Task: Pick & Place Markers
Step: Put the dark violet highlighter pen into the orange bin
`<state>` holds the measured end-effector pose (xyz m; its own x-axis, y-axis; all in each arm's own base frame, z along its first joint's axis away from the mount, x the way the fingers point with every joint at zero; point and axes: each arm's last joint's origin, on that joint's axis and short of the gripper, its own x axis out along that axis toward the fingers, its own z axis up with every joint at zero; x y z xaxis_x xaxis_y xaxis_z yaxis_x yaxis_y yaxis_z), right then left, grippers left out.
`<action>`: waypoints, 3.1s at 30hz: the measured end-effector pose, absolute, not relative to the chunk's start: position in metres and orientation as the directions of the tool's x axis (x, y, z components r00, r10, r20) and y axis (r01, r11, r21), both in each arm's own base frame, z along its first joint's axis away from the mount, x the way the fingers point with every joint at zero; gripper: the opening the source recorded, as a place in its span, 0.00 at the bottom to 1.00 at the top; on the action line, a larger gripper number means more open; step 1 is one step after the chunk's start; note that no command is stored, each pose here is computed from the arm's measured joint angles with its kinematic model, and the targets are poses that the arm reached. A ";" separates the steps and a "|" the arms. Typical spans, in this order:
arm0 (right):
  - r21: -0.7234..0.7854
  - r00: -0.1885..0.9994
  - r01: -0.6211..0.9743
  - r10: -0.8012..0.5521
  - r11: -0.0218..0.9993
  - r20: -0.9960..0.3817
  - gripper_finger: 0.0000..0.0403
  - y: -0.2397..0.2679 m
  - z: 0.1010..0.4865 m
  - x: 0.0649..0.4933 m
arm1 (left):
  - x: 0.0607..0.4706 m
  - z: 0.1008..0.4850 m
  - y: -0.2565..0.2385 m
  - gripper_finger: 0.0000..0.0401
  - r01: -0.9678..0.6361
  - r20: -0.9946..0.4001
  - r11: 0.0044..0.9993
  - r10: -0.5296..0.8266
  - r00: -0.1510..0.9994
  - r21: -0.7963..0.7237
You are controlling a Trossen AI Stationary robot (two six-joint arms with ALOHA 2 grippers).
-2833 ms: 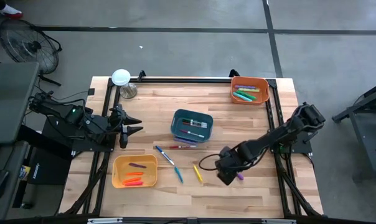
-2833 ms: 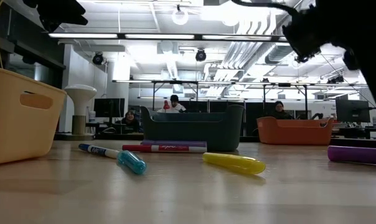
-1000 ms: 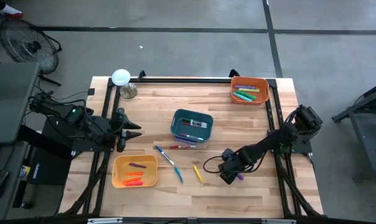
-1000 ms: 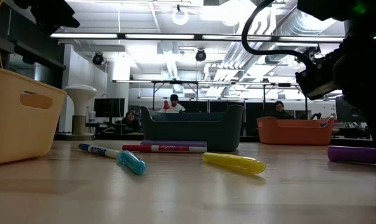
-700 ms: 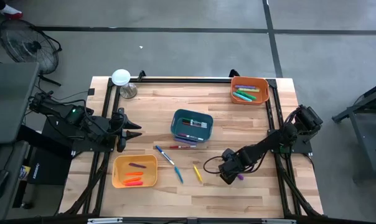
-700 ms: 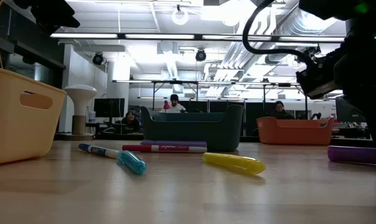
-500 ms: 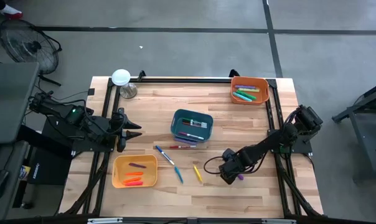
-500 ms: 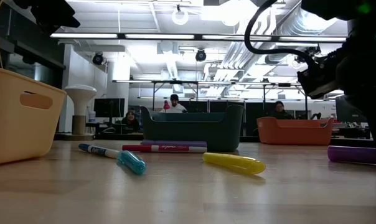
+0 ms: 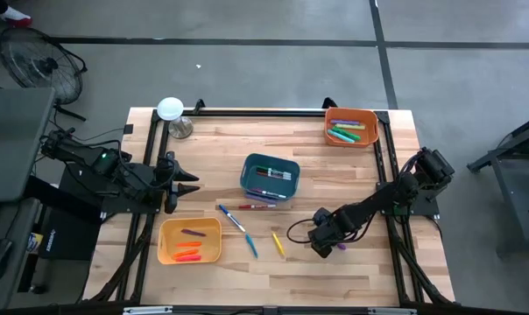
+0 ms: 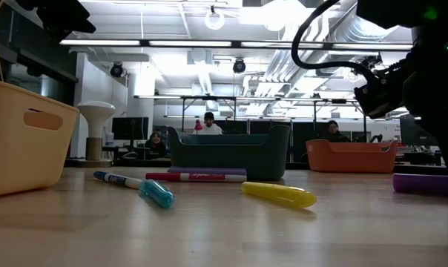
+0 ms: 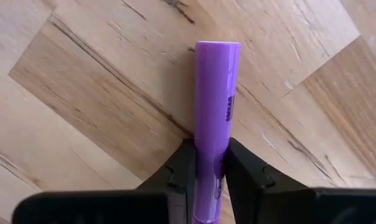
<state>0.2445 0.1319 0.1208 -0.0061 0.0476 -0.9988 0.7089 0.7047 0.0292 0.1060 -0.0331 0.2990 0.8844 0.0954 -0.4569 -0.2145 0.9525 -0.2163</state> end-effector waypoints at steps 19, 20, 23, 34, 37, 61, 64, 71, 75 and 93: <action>0.085 0.103 0.789 0.006 0.609 -0.995 0.13 0.046 0.211 0.214 | 0.109 0.306 -0.032 0.34 -0.254 -0.382 0.939 0.153 0.912 -0.232; 0.082 0.106 0.797 -0.005 0.599 -0.994 0.13 0.038 0.216 0.211 | 0.109 0.306 -0.032 0.34 -0.256 -0.380 0.938 0.155 0.912 -0.232; 0.080 0.119 0.816 -0.031 0.573 -0.992 0.13 0.011 0.229 0.199 | 0.109 0.306 -0.032 0.34 -0.274 -0.372 0.935 0.177 0.911 -0.227; 0.029 0.125 0.789 -0.115 0.614 -0.985 0.13 -0.079 0.234 0.182 | 0.110 0.308 -0.030 0.34 -0.323 -0.341 0.920 0.236 0.910 -0.224; -0.009 0.115 0.776 -0.156 0.631 -0.981 0.13 -0.102 0.231 0.178 | 0.111 0.311 -0.030 0.34 -0.332 -0.317 0.913 0.250 0.915 -0.236; -0.283 -0.199 0.365 -0.222 0.887 -0.954 0.13 -0.248 0.218 0.204 | 0.110 0.313 -0.028 0.34 -0.429 -0.284 0.827 0.340 0.896 -0.363; -0.307 -0.306 0.313 -0.211 0.899 -0.928 0.13 -0.259 0.210 0.200 | 0.110 0.313 -0.028 0.34 -0.427 -0.285 0.828 0.338 0.897 -0.364; -0.245 -0.370 0.207 -0.156 0.947 -0.916 0.13 -0.266 0.199 0.183 | 0.111 0.314 -0.028 0.34 -0.427 -0.272 0.824 0.344 0.899 -0.373; -0.268 -0.375 0.204 -0.178 0.941 -0.910 0.13 -0.270 0.198 0.181 | 0.111 0.314 -0.028 0.34 -0.431 -0.271 0.823 0.348 0.897 -0.370; -0.216 -0.330 0.208 -0.139 0.954 -0.934 0.39 -0.268 0.197 0.182 | 0.111 0.314 -0.028 0.34 -0.430 -0.272 0.824 0.346 0.898 -0.369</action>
